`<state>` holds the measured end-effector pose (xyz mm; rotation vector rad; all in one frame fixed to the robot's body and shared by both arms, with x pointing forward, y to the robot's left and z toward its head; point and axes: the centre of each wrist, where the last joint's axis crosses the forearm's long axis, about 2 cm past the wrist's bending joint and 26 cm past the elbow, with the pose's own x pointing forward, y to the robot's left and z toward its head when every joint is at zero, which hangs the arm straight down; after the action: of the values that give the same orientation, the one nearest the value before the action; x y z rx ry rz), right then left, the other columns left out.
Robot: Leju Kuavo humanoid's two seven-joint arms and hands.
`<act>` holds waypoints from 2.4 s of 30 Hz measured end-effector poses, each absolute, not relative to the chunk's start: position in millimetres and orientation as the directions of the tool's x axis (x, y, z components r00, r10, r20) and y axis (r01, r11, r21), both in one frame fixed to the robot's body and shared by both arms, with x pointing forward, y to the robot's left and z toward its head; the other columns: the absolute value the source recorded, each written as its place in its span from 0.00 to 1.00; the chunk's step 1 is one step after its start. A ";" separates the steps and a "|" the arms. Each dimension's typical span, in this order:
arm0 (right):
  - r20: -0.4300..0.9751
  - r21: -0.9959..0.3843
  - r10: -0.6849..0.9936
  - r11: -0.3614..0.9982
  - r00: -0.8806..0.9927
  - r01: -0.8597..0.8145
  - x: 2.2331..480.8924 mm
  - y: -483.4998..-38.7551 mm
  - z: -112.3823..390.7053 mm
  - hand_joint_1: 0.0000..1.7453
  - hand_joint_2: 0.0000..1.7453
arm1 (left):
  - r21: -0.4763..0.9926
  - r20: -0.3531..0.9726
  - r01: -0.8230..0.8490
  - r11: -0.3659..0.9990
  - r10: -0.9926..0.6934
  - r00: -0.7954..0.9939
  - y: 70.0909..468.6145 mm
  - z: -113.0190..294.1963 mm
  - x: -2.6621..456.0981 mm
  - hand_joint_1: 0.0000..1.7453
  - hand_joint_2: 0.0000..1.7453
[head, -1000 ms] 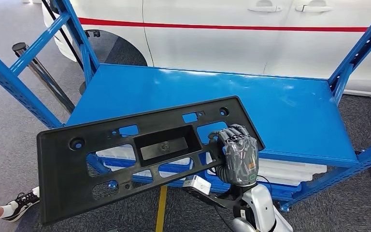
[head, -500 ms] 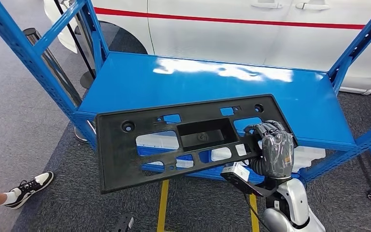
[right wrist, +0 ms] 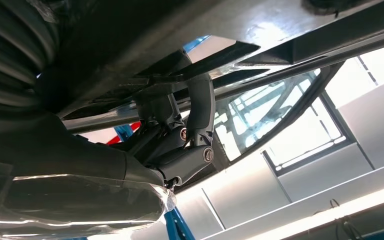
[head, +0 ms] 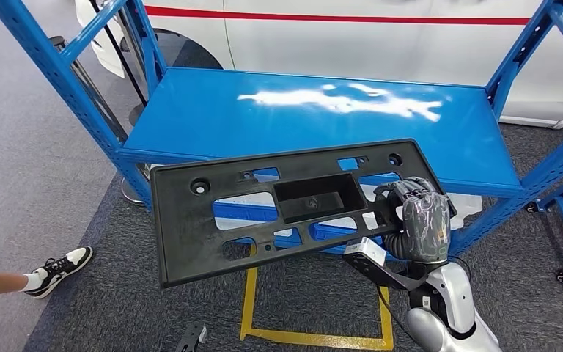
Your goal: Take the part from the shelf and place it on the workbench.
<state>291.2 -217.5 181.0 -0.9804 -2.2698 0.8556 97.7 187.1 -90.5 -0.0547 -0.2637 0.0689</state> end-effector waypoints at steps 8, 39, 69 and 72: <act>0.212 -0.719 0.765 0.544 -0.609 0.433 294.1 -217.0 183.9 1.00 1.00 | -0.067 0.269 -0.061 0.996 0.077 0.960 186.4 -89.8 99.8 0.00 1.00; 0.250 -0.729 0.745 0.565 -0.619 0.386 301.9 -209.6 200.2 1.00 1.00 | -0.062 0.278 -0.081 0.995 0.096 0.956 193.6 -92.7 91.7 0.00 1.00; 0.294 -0.741 0.720 0.587 -0.629 0.326 304.5 -203.1 200.2 1.00 1.00 | -0.061 0.247 -0.094 0.994 0.106 0.963 200.6 -97.5 73.1 0.00 1.00; 0.300 -0.745 0.719 0.587 -0.627 0.317 304.5 -203.6 197.1 1.00 1.00 | -0.065 0.245 -0.093 0.994 0.106 0.964 200.3 -97.7 71.8 0.00 1.00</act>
<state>304.5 -203.6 197.1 -0.8192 -2.2231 0.8832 71.8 200.3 -97.7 -0.0535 -0.2511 0.1011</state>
